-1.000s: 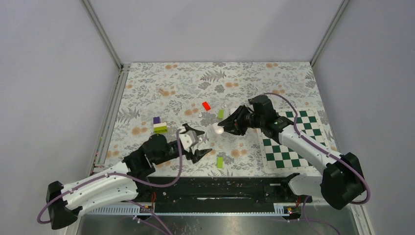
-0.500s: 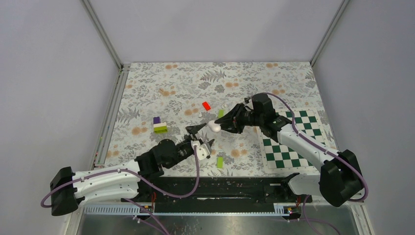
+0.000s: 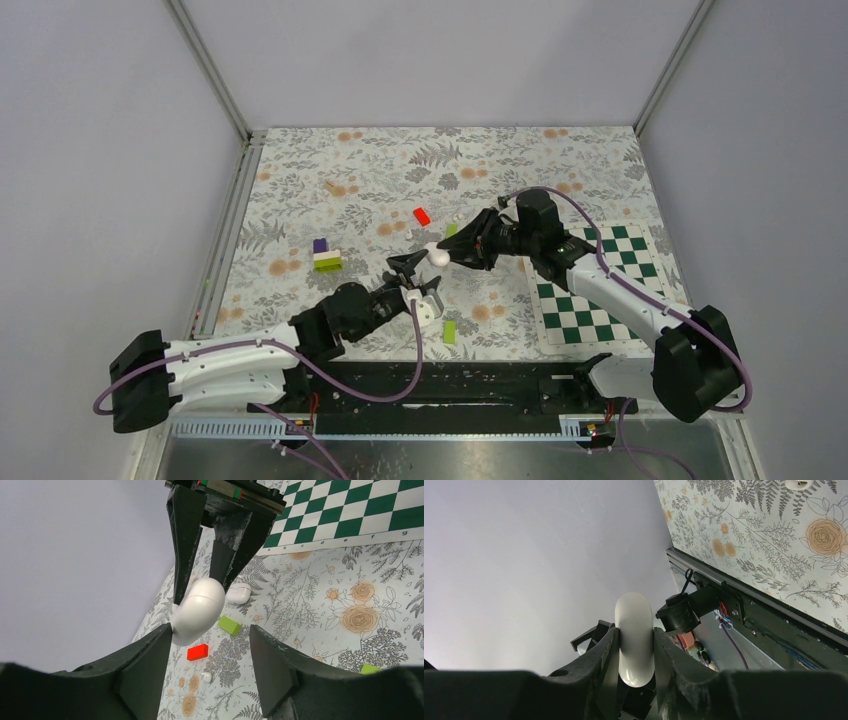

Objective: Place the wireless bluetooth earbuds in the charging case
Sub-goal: Pass from the right arm to the left

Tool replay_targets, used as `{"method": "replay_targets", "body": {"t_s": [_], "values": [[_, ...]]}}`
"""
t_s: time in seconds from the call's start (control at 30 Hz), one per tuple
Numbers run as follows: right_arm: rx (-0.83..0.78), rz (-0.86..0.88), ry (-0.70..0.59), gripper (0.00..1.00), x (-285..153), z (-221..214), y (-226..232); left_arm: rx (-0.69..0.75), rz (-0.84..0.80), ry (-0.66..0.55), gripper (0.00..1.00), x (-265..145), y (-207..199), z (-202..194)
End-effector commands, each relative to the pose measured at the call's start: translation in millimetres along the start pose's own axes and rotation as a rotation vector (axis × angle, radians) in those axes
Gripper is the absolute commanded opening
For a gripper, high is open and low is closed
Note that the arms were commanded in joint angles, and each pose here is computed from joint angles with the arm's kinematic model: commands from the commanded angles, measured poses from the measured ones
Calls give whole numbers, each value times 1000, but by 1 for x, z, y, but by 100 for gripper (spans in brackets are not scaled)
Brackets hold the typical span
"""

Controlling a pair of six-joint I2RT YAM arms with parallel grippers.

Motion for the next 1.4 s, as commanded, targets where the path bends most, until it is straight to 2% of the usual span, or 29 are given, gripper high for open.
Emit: {"method": "replay_targets", "body": {"t_s": [0.0, 0.27, 0.57, 0.67, 0.83, 0.93, 0.97, 1.03, 1.1, 1.13, 1.2, 1.37], "values": [[-32, 49, 33, 0, -7, -8, 9, 14, 86, -30, 59, 6, 20, 11], [-31, 66, 49, 0, -6, -9, 9, 31, 109, -21, 55, 11, 28, 8], [-35, 74, 56, 0, -6, -10, 10, 40, 86, -21, 43, 18, 33, 7], [-33, 74, 57, 0, -6, -10, 9, 44, 73, -22, 33, 19, 31, 8], [-33, 78, 58, 0, -6, -10, 9, 35, 69, -12, 0, 21, 31, 7], [-31, 104, 63, 1, -6, -9, 11, 7, 87, 9, 0, 20, 33, 4], [-34, 113, 65, 13, -6, -9, 11, -5, 98, 18, 0, 19, 35, 4], [-42, 127, 58, 44, -6, -7, 12, -66, 115, 47, 0, 15, 37, 0], [-71, 136, 51, 65, -8, -6, 13, -142, 118, 75, 0, 12, 39, -2], [-90, 137, 45, 71, -10, -6, 14, -180, 94, 95, 0, 9, 35, -5], [-126, 136, 28, 79, -14, -3, 14, -255, 54, 110, 0, 4, 33, -6], [-299, 181, -49, 79, -46, 8, 26, -479, -20, 176, 0, -13, 37, -8]]}}
Point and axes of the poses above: each gripper's point midway between its finger pads, its own x axis out along the fingers, its own y axis along the line the jaws close on, z = x × y, the point moved 3 cm from there along -x, back along the fingers, and after that the axes turned 12 degrees about x, right-handed, at the moved point
